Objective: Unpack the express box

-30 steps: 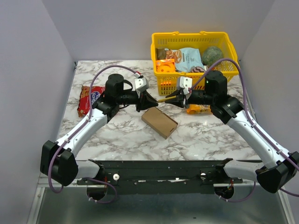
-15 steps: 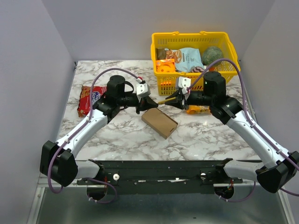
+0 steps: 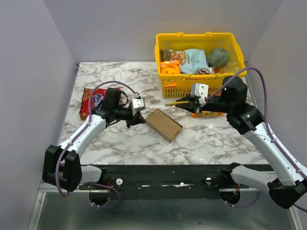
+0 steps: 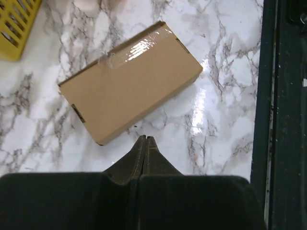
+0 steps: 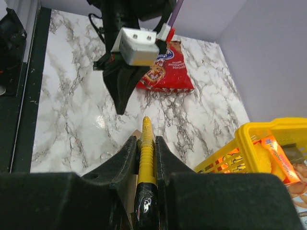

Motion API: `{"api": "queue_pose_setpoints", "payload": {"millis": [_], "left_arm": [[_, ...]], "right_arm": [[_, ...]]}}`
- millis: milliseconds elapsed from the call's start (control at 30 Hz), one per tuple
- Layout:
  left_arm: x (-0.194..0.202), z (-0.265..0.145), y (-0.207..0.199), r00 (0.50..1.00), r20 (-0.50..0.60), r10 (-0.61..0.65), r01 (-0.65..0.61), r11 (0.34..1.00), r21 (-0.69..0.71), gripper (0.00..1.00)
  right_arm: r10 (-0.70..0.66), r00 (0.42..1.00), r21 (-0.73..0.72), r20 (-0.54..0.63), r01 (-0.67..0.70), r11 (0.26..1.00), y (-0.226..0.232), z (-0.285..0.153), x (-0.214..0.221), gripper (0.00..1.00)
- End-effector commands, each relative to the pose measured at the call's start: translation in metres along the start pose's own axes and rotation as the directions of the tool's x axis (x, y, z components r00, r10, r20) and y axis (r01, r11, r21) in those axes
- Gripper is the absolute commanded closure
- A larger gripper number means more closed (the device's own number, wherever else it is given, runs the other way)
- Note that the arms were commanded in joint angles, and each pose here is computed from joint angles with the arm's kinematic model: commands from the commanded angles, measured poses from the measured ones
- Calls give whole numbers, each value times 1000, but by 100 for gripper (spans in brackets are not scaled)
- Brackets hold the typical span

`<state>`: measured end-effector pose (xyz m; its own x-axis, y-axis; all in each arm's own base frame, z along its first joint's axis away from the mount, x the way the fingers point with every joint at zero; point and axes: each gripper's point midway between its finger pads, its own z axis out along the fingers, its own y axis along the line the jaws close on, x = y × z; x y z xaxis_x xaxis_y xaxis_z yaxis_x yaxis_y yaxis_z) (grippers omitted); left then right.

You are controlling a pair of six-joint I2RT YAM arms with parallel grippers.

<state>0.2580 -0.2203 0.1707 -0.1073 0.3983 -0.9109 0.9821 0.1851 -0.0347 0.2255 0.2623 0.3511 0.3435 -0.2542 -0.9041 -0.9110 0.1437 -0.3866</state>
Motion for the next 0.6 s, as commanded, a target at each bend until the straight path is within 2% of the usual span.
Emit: {"api": "queue_pose_setpoints", "payload": {"millis": [0, 33, 100, 133, 167, 233, 267, 333, 467, 567], "left_arm": [[2, -2, -9, 1000, -4, -11, 11, 1000, 20, 99], [-5, -1, -13, 997, 22, -71, 70, 997, 36, 94], [-26, 0, -8, 992, 93, -82, 79, 996, 34, 86], [-35, 0, -7, 988, 118, -95, 92, 995, 32, 76], [-44, 0, -9, 977, 140, -158, 153, 987, 43, 73], [-66, -1, -3, 967, 208, -144, 140, 990, 37, 66], [-75, -2, -5, 953, 227, -200, 193, 980, 52, 64], [-92, -1, -2, 943, 274, -188, 179, 982, 58, 60], [-110, 5, -2, 927, 315, -204, 187, 979, 83, 59], [-128, 6, 2, 890, 376, -258, 235, 966, 107, 60]], "right_arm": [[-26, 999, -12, 19, 26, 1000, 2, -4, -11, 100], [-6, 1000, -13, 15, 6, 1000, 2, -3, -10, 100], [14, 1000, -1, 21, -14, 1000, -2, 0, -11, 100], [42, 999, 4, 23, -43, 999, -3, 1, -11, 100], [44, 998, 12, 34, -44, 999, -6, 2, -13, 100], [70, 996, 18, 46, -71, 997, -8, 4, -15, 100], [73, 996, 24, 54, -74, 997, -11, 6, -16, 100], [100, 993, 25, 61, -102, 995, -13, 9, -17, 99], [132, 988, 34, 86, -135, 990, -20, 14, -22, 100], [164, 983, 43, 88, -168, 985, -24, 17, -21, 99]]}}
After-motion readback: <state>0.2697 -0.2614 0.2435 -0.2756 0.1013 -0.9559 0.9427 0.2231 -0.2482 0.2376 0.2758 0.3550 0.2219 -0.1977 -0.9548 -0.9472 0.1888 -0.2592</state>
